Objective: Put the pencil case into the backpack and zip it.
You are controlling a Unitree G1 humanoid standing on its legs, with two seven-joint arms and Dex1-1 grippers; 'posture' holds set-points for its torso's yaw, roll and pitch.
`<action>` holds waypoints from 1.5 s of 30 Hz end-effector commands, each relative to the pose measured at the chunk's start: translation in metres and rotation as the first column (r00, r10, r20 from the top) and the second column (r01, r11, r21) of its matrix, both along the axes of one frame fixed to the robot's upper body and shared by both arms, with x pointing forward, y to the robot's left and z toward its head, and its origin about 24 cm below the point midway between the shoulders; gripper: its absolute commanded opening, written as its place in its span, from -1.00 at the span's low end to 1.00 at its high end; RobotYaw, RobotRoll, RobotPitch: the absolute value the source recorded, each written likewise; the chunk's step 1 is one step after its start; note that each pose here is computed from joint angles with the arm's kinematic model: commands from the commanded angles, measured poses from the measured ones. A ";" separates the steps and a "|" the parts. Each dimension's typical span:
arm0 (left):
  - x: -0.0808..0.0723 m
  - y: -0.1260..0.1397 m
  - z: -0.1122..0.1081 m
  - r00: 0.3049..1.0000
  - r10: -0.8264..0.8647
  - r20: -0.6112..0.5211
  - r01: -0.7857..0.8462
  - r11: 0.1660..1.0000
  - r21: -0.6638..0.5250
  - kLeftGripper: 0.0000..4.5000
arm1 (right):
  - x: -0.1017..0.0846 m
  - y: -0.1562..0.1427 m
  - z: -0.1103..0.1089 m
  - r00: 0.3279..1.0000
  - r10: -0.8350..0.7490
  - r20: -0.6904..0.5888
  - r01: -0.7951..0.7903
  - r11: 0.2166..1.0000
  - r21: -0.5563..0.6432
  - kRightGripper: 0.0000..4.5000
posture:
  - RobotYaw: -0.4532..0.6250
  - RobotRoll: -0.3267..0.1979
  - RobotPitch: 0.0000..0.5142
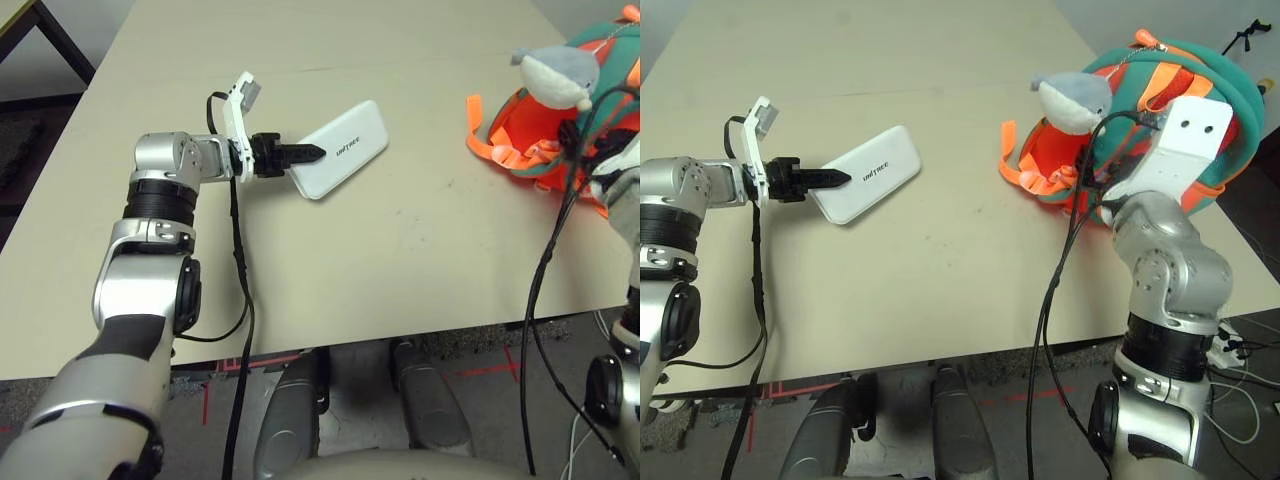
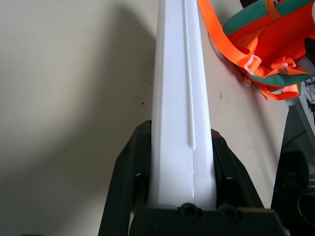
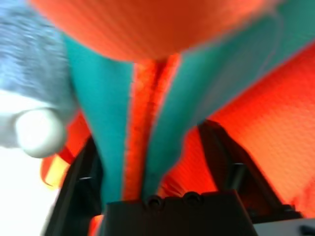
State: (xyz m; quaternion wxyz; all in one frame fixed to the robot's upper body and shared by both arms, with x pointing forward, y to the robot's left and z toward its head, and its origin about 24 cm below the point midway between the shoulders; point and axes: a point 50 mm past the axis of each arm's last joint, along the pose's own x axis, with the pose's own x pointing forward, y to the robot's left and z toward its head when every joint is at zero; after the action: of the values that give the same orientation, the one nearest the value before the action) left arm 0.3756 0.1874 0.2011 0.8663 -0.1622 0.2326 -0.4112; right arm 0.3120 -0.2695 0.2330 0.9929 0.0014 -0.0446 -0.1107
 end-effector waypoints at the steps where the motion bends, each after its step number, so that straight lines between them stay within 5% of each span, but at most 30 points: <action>1: -0.001 0.001 0.000 1.000 0.005 0.013 -0.005 1.000 -0.005 -0.34 | 0.002 0.002 0.005 0.999 0.040 0.013 -0.040 0.999 -0.007 0.10 | -0.35 0.25 -0.27; 6: 0.000 -0.002 0.000 1.000 0.001 0.020 -0.001 1.000 -0.011 -0.34 | -0.002 0.020 0.019 0.971 0.239 0.023 -0.239 0.970 0.042 -0.58 | -0.35 0.25 -0.30; 9: 0.001 -0.004 0.001 1.000 -0.003 0.029 0.004 1.000 -0.017 -0.34 | -0.016 0.036 0.033 0.891 0.455 0.005 -0.454 0.889 0.053 -0.93 | -0.34 0.25 -0.31; 14: 0.001 -0.006 -0.003 1.000 -0.007 0.031 0.008 1.000 -0.022 -0.34 | -0.059 0.054 0.058 0.665 0.745 -0.049 -0.744 0.667 0.039 -0.95 | -0.35 0.25 -0.32; 21: 0.002 -0.007 -0.009 1.000 -0.005 0.022 0.005 1.000 -0.029 -0.34 | -0.122 0.056 0.090 0.368 0.929 -0.045 -0.928 0.370 0.053 -0.95 | -0.40 0.25 -0.30; 26: 0.003 -0.008 -0.011 1.000 -0.006 0.015 0.007 1.000 -0.029 -0.34 | -0.147 0.063 0.098 0.247 0.969 -0.022 -0.968 0.248 0.037 -0.95 | -0.48 0.25 -0.29; 28: 0.004 -0.009 -0.011 1.000 -0.006 0.015 0.007 1.000 -0.029 -0.34 | -0.152 0.062 0.097 0.237 0.971 -0.016 -0.971 0.238 0.026 -0.95 | -0.50 0.25 -0.29; 35: 0.006 -0.013 -0.002 0.995 -0.088 0.053 0.088 0.996 0.007 -0.34 | -0.146 0.055 0.062 0.402 0.907 -0.123 -0.891 0.418 0.179 -0.95 | -0.53 0.25 -0.30; 39: -0.006 -0.002 0.041 0.950 -0.282 0.137 0.272 0.959 0.084 -0.34 | -0.142 0.052 0.029 0.443 0.862 -0.246 -0.833 0.497 0.244 -0.95 | -0.44 0.25 -0.30; 45: -0.024 0.022 0.111 0.872 -0.445 0.206 0.383 0.881 0.279 -0.35 | -0.134 0.046 0.011 0.445 0.845 -0.297 -0.815 0.519 0.258 -0.95 | -0.33 0.25 -0.28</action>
State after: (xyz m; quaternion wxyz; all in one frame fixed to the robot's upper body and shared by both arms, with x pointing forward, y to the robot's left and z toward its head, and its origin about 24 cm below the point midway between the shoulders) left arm 0.3560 0.2067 0.3020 0.8035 0.0202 0.1870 -0.5648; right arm 0.1757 -0.2218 0.2488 0.9061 0.0436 0.1525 0.3921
